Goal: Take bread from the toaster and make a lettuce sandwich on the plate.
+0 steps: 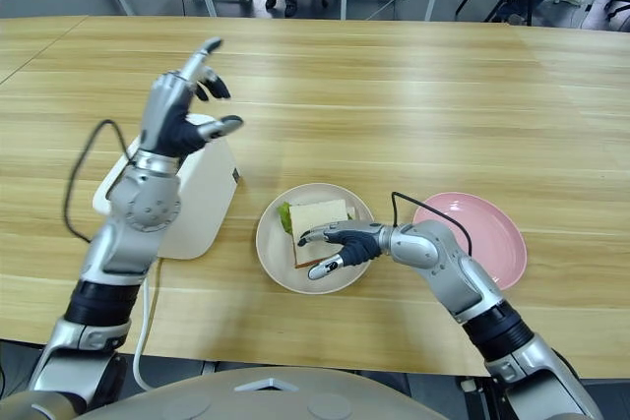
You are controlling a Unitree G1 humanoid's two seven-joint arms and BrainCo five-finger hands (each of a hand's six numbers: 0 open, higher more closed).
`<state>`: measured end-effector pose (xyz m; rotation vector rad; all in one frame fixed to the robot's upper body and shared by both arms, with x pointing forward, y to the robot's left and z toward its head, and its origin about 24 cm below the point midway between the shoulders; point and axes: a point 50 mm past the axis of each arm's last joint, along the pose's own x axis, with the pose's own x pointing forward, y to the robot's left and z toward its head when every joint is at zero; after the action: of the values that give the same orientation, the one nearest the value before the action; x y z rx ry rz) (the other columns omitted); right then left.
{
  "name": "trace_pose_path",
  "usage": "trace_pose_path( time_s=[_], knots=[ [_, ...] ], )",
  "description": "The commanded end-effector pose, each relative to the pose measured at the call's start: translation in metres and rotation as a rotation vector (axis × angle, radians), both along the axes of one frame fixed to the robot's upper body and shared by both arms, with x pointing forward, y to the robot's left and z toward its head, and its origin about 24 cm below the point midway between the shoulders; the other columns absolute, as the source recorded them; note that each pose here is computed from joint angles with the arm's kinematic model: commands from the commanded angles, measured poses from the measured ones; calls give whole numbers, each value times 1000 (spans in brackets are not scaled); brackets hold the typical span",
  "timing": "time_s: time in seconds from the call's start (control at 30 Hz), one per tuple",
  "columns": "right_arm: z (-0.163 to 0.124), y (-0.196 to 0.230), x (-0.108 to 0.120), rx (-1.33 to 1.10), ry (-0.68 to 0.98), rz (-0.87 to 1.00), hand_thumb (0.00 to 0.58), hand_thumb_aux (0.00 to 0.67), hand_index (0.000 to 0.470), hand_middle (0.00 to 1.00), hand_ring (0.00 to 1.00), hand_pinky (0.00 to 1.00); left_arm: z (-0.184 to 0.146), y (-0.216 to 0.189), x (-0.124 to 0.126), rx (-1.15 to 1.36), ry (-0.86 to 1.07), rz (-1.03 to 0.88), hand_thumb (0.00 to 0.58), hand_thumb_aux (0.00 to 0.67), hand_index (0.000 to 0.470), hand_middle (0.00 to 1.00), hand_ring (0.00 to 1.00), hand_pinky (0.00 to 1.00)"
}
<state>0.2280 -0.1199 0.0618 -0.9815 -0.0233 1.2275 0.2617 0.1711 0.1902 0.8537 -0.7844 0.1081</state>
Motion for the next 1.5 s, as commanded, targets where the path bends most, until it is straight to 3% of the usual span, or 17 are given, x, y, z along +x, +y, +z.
trace_pose_path(
  time_s=[0.03,0.07,0.1,0.13,0.17,0.3,0.47,0.63,0.77,1.0,1.27,1.5],
  knots=[
    [21,-6,16,280,92,-191,580,670,460,0,0,0,16,8,-26,-182,26,-168,580,670,460,882,882,882],
    [35,-10,22,386,90,-234,580,670,460,0,0,0,17,9,-34,-216,48,-222,580,670,460,882,882,882],
    [45,-13,25,471,96,-265,580,670,460,463,463,463,17,9,-41,-247,76,-272,580,670,460,1000,1000,1000],
    [51,-16,25,526,115,-284,580,670,460,847,847,847,15,10,-46,-270,99,-313,580,670,460,1000,1000,1000],
    [55,-18,24,570,141,-296,580,670,460,1000,1000,1000,13,10,-51,-294,128,-352,580,670,460,1000,1000,1000],
    [60,-24,15,643,255,-297,580,670,460,1000,1000,1000,1,12,-64,-341,238,-474,580,670,460,1000,1000,1000],
    [53,-34,-22,588,477,-172,580,670,460,1000,1000,1000,-33,4,-91,-245,538,-742,580,670,460,1000,1000,1000],
    [18,-45,-75,255,613,-17,580,670,460,1000,1000,1000,-91,-7,-125,30,996,-866,580,670,460,1000,1000,1000],
    [4,-44,-88,134,583,16,580,670,460,1000,1000,1000,-123,-12,-135,255,1168,-813,580,670,460,1000,1000,1000],
    [-32,-30,-86,-88,365,23,580,670,460,1000,1000,1000,-165,-25,-119,651,1175,-622,580,670,460,1000,1000,1000],
    [-60,-11,-68,-184,165,16,580,670,460,1000,1000,1000,-190,-39,-92,813,1104,-505,580,670,460,1000,1000,1000],
    [-70,0,-25,-226,-107,-82,580,670,460,1000,1000,1000,-192,-49,-45,834,944,-324,580,670,460,1000,1000,1000]
  ],
)
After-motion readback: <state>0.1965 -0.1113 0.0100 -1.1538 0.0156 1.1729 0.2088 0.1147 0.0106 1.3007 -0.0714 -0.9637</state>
